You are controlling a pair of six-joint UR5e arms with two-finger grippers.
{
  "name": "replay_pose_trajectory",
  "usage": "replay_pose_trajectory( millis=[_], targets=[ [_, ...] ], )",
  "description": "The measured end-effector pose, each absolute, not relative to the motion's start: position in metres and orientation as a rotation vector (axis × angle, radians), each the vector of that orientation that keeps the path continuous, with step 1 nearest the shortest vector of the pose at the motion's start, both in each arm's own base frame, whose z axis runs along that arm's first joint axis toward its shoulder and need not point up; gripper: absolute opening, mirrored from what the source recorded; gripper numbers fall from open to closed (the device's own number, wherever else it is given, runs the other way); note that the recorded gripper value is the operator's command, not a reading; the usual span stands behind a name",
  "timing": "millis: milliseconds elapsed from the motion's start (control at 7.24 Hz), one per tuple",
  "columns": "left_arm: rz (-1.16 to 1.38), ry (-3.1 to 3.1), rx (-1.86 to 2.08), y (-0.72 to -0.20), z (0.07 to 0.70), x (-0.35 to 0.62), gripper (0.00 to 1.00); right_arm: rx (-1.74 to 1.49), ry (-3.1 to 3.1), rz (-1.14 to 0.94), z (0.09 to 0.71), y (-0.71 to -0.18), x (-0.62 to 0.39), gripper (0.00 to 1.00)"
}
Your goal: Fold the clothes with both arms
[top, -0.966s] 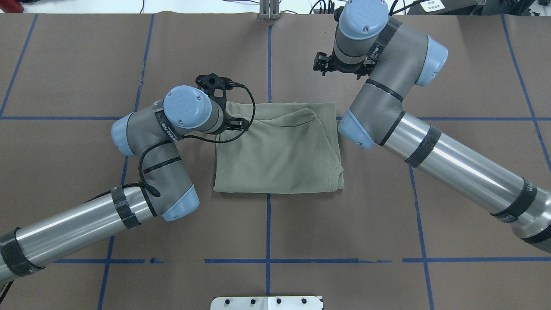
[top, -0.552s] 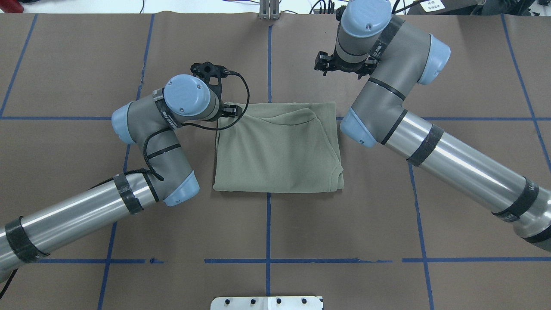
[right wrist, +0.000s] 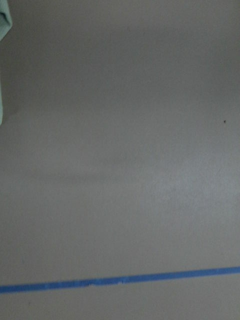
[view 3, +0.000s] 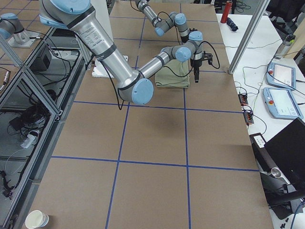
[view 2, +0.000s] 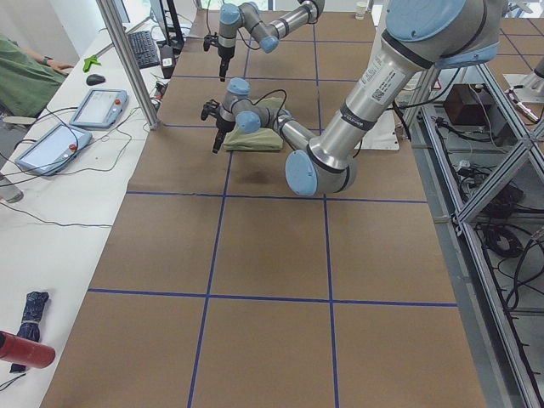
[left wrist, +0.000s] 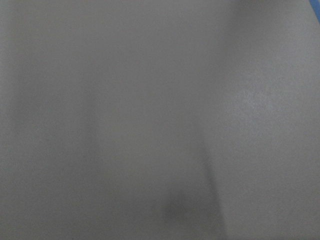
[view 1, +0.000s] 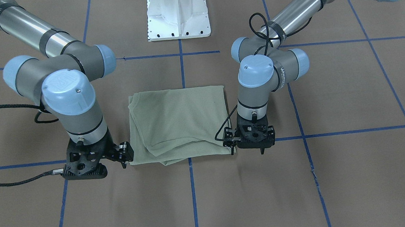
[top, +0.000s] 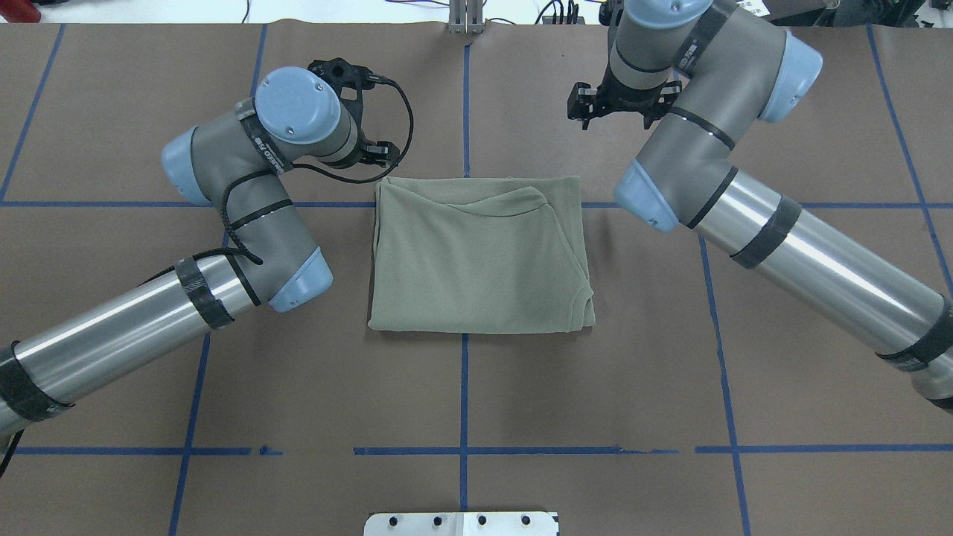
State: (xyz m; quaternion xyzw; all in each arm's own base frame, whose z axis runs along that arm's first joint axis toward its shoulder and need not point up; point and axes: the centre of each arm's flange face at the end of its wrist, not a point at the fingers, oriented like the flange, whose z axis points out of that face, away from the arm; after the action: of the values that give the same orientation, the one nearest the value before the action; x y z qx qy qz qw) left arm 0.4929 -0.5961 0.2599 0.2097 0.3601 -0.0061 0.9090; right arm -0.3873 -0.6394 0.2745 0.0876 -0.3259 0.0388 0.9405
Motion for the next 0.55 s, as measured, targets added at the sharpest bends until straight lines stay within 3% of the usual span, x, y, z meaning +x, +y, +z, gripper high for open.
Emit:
replay_pose_trajectory(
  millis=[552],
  targets=[
    [0.188, 0.708, 0.451, -0.52, 0.211, 0.329, 1.0, 0.168, -0.608, -0.223, 0.363, -0.64, -0.183, 1.0]
  ],
)
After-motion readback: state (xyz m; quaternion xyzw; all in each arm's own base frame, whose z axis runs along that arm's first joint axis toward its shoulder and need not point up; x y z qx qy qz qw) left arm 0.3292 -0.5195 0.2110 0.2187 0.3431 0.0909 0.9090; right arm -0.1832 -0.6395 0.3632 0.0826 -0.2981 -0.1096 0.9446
